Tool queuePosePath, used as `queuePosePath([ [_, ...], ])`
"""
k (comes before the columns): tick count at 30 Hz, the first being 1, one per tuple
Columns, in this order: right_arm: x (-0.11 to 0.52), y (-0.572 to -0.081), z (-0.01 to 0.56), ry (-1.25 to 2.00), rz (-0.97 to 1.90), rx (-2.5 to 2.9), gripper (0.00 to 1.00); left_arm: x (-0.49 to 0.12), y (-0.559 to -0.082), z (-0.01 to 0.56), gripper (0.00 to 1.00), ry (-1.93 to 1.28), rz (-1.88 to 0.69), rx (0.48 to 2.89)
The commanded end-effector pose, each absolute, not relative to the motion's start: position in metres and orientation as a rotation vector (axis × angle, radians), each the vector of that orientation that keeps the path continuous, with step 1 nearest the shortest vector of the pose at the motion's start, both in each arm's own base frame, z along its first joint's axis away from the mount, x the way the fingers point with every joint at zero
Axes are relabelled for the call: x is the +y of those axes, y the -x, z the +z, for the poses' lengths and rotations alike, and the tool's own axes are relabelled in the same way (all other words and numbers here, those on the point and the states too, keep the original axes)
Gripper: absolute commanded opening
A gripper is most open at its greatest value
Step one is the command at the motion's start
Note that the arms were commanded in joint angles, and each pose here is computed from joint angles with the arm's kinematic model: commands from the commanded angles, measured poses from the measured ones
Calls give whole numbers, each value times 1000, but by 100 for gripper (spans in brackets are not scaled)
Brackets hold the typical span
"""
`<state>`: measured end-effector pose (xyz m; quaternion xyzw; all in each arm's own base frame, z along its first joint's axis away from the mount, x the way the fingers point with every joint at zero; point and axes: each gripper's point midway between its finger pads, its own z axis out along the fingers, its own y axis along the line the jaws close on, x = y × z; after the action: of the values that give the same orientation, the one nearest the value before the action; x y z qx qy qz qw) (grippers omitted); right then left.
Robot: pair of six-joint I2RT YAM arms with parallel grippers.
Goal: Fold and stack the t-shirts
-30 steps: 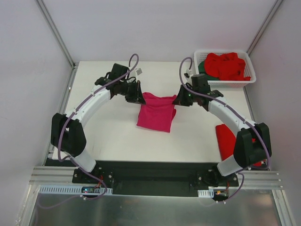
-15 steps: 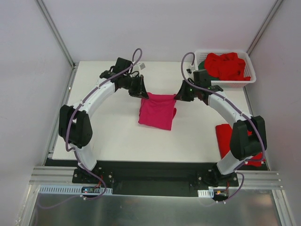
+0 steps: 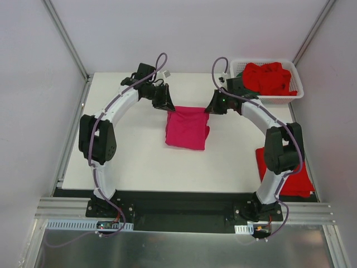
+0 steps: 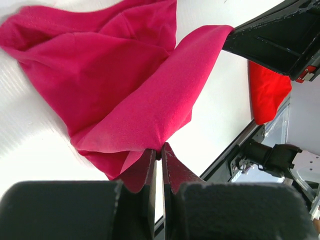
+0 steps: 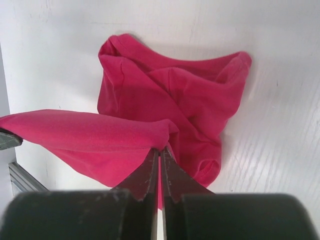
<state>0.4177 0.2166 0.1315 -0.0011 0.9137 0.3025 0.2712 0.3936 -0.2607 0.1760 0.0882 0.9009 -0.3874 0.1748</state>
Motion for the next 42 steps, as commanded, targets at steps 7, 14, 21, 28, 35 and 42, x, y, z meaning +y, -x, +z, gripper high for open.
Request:
queuePosePath([
  [7, 212, -461, 163, -9, 826, 2365, 1, -263, -419, 190, 0, -284, -1158, 2501],
  [14, 209, -470, 144, -21, 813, 2399, 1, -266, -430, 174, 0, -283, -1195, 2526],
  [21, 205, -481, 129, -41, 811, 2421, 1, -263, -445, 157, 0, -261, -1204, 2548],
  [28, 202, -500, 131, -61, 816, 2411, 1, -255, -459, 155, 0, -228, -1198, 2544],
  [35, 200, -518, 130, -79, 822, 2412, 1, -250, -468, 143, 0, -189, -1210, 2562],
  [42, 199, -518, 113, -72, 800, 2443, 1, -250, -470, 133, 0, -178, -1208, 2582],
])
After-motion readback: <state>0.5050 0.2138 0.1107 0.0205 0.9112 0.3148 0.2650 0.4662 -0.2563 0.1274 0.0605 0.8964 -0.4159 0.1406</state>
